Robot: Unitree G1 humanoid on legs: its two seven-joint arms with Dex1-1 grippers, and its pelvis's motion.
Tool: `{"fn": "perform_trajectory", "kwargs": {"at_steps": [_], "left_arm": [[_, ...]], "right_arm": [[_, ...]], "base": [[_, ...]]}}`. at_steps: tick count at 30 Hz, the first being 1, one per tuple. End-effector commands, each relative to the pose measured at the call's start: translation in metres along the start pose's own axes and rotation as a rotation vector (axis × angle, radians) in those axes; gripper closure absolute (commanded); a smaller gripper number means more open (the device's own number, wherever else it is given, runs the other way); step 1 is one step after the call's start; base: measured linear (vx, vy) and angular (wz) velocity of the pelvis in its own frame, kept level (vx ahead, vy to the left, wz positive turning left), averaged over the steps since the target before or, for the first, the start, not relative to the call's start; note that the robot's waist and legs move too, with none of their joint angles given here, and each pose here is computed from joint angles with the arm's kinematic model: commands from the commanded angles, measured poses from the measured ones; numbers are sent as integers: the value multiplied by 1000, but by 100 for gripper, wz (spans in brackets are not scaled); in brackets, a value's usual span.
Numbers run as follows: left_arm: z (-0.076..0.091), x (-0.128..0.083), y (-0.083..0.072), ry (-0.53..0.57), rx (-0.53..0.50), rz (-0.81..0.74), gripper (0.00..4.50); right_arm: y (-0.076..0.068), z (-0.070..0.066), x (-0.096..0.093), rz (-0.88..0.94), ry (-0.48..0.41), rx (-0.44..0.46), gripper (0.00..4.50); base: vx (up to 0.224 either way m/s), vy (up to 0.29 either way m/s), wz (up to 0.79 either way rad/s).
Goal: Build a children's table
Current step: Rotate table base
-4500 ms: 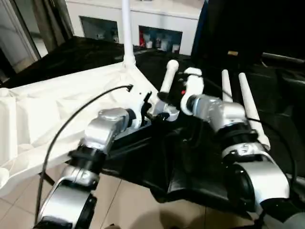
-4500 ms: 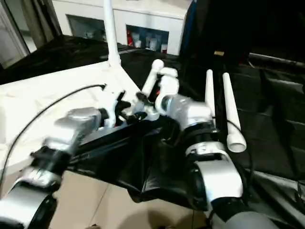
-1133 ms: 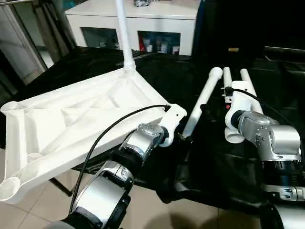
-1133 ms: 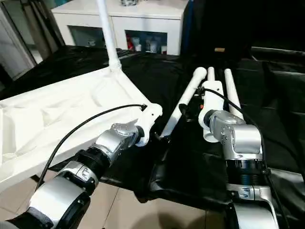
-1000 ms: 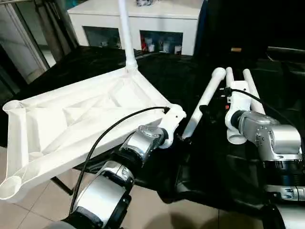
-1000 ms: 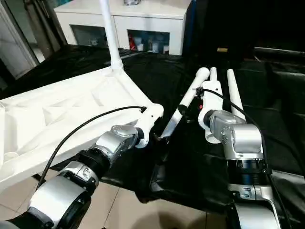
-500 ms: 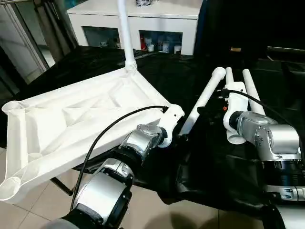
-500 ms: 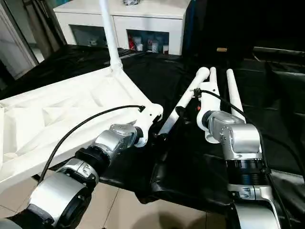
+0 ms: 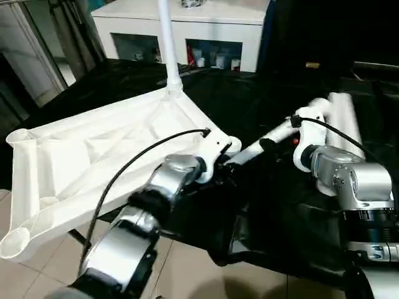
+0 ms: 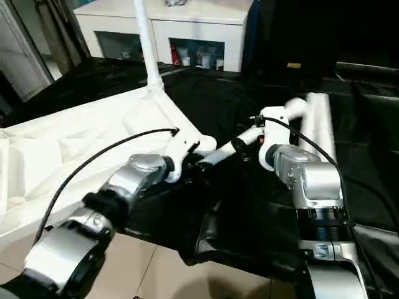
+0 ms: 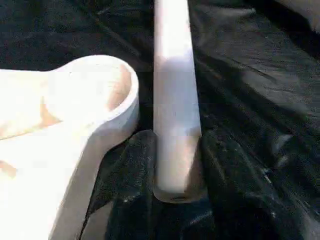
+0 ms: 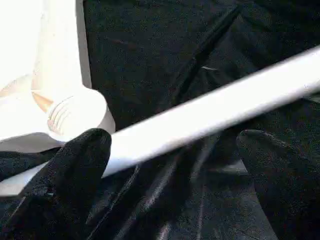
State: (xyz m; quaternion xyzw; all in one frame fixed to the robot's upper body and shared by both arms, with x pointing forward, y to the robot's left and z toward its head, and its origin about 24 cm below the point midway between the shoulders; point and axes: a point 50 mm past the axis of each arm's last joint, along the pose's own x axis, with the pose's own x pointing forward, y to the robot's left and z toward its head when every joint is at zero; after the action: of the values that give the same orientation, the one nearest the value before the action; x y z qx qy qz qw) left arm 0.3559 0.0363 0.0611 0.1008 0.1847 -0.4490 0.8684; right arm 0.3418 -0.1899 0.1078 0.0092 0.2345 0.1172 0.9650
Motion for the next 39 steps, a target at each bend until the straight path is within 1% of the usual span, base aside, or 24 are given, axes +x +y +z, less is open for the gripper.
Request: {"fn": "perform_trajectory", "kwargs": {"at_steps": [1, 4, 6, 7, 9, 12, 13, 15, 16, 17, 19, 21, 22, 24, 25, 26, 28, 31, 32, 33, 34, 36, 38, 39], "left_arm": [[15, -13, 11, -70, 26, 37, 320], [27, -25, 19, -129, 42, 69, 361], [34, -33, 24, -156, 50, 83, 365], [41, -44, 30, -187, 63, 98, 375], [45, -56, 36, -203, 67, 112, 401], [40, -64, 31, -170, 86, 75, 410], [33, -62, 25, -146, 83, 50, 422], [28, -60, 21, -131, 73, 37, 438], [24, -57, 18, -116, 72, 28, 413], [20, -48, 12, -114, 28, -7, 381], [14, -33, 3, -120, -39, -48, 397], [12, -25, -1, -122, -74, -59, 386], [12, -22, -2, -122, -65, -55, 339], [10, -17, -2, -117, -49, -37, 339], [9, -13, -1, -110, -52, -27, 348], [9, -12, -1, -108, -58, -31, 348], [9, -10, -1, -107, -51, -21, 301], [9, -6, 0, -102, -41, -18, 301], [8, -5, 0, -98, -38, -19, 274], [7, -3, 0, -87, -28, -21, 274], [6, -2, -1, -84, -27, -36, 251], [5, 1, -3, -85, -32, -68, 269], [5, 3, -4, -81, -22, -69, 222], [5, 3, -4, -80, -18, -67, 222]], "right_arm": [[-2, 15, -1, -10, -81, -18, 0], [-2, 24, -1, -1, -150, -24, 0], [-1, 27, -2, 10, -179, -16, 0], [1, 33, -3, 29, -222, -26, 0], [3, 38, -4, 50, -259, -43, 0], [-2, 44, -4, 32, -291, -63, 0], [-5, 45, -3, 23, -297, -62, 0], [-6, 45, -2, 22, -299, -62, 0], [-6, 45, -2, 26, -299, -65, 0], [-6, 42, -1, 29, -282, -73, 0], [-4, 35, 2, 43, -254, -85, 0], [-1, 31, 2, 77, -233, -89, 0], [2, 27, 2, 98, -214, -105, 0], [5, 20, 0, 146, -171, -153, 0], [9, 10, -5, 218, -110, -210, 0], [9, 7, -7, 244, -87, -225, 0], [9, 4, -10, 267, -74, -249, 0], [6, -5, -21, 331, -17, -312, 0], [6, -7, -23, 346, -6, -328, 0], [4, -10, -29, 385, 22, -366, 0], [3, -13, -36, 426, 45, -405, 0], [2, -19, -47, 492, 91, -459, 0], [1, -21, -51, 502, 112, -488, 0], [1, -21, -52, 502, 115, -492, 0]], "base": [[0, 0, 0], [0, 0, 0], [0, 0, 0], [0, 0, 0], [0, 0, 0], [0, 0, 0], [0, 0, 0], [0, 0, 0], [0, 0, 0], [0, 0, 0], [0, 0, 0], [0, 0, 0], [0, 0, 0], [0, 0, 0], [0, 0, 0], [0, 0, 0], [0, 0, 0], [0, 0, 0], [0, 0, 0], [0, 0, 0], [0, 0, 0], [0, 0, 0], [0, 0, 0], [0, 0, 0]]}}
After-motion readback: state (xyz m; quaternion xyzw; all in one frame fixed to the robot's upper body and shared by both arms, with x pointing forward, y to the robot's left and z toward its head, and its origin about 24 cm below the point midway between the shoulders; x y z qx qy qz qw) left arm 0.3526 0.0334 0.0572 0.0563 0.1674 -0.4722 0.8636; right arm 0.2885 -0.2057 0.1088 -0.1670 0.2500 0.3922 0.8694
